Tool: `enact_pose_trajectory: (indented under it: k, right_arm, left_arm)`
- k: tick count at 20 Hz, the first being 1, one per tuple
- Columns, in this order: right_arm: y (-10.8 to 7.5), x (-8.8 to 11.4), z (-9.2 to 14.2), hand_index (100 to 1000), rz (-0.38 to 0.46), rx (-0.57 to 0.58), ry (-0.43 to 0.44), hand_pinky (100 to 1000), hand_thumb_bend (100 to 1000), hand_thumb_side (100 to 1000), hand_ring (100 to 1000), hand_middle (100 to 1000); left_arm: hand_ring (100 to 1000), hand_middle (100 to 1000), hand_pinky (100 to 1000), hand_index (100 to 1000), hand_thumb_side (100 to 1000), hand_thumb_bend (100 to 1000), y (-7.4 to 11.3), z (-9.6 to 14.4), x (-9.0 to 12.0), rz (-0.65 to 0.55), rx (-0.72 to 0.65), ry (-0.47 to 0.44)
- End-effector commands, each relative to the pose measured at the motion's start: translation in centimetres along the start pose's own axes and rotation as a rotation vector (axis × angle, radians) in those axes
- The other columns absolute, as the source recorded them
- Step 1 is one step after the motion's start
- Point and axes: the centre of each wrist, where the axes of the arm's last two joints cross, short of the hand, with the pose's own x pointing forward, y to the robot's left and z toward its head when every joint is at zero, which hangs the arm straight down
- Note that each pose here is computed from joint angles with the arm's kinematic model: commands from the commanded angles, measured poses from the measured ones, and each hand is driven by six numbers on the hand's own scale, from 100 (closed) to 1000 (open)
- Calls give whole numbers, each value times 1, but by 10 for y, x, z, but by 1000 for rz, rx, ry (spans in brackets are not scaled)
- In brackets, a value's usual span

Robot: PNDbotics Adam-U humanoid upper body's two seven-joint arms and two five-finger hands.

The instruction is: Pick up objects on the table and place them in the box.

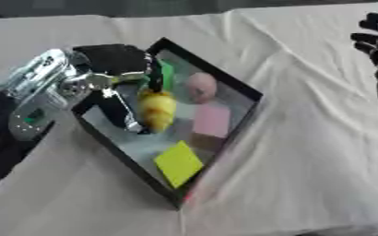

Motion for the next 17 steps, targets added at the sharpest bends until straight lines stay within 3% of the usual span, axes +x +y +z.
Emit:
enact_pose_trajectory:
  k: [1, 4, 6, 7, 8, 9, 12, 17]
  right_arm:
    - [-7, 14, -6, 774, 13, -7, -46, 847, 100, 657, 739, 736]
    - [-9, 18, -8, 774, 12, -10, -60, 847, 100, 647, 739, 736]
    - [-9, 21, -9, 774, 11, -10, -70, 847, 100, 640, 739, 735]
    - [-9, 22, -10, 774, 9, -10, -77, 846, 100, 634, 739, 736]
    - [-10, 24, -10, 774, 8, -9, -84, 846, 100, 634, 739, 736]
    - [-10, 25, -10, 774, 7, -9, -90, 845, 100, 627, 740, 736]
    - [-10, 29, -9, 775, 9, -11, -111, 845, 100, 617, 741, 737]
    - [-11, 32, -8, 781, 15, -25, -124, 846, 100, 609, 747, 742]
  left_arm:
    - [882, 856, 889, 959, 697, 733, 34, 28, -2, -6, 104, 17]
    - [870, 851, 883, 959, 694, 669, 46, 44, -7, 49, 165, 37]
    - [851, 834, 869, 946, 661, 553, 51, 54, -12, 102, 218, 57]
    - [821, 813, 853, 920, 598, 448, 54, 61, -14, 138, 277, 77]
    - [818, 811, 853, 916, 593, 439, 57, 69, -16, 177, 354, 97]
    - [790, 796, 846, 891, 542, 287, 58, 76, -18, 226, 443, 118]
    - [755, 776, 827, 859, 585, 100, 53, 103, -24, 442, 745, 169]
    - [762, 818, 826, 869, 710, 100, 14, 133, -35, 823, 1172, 253]
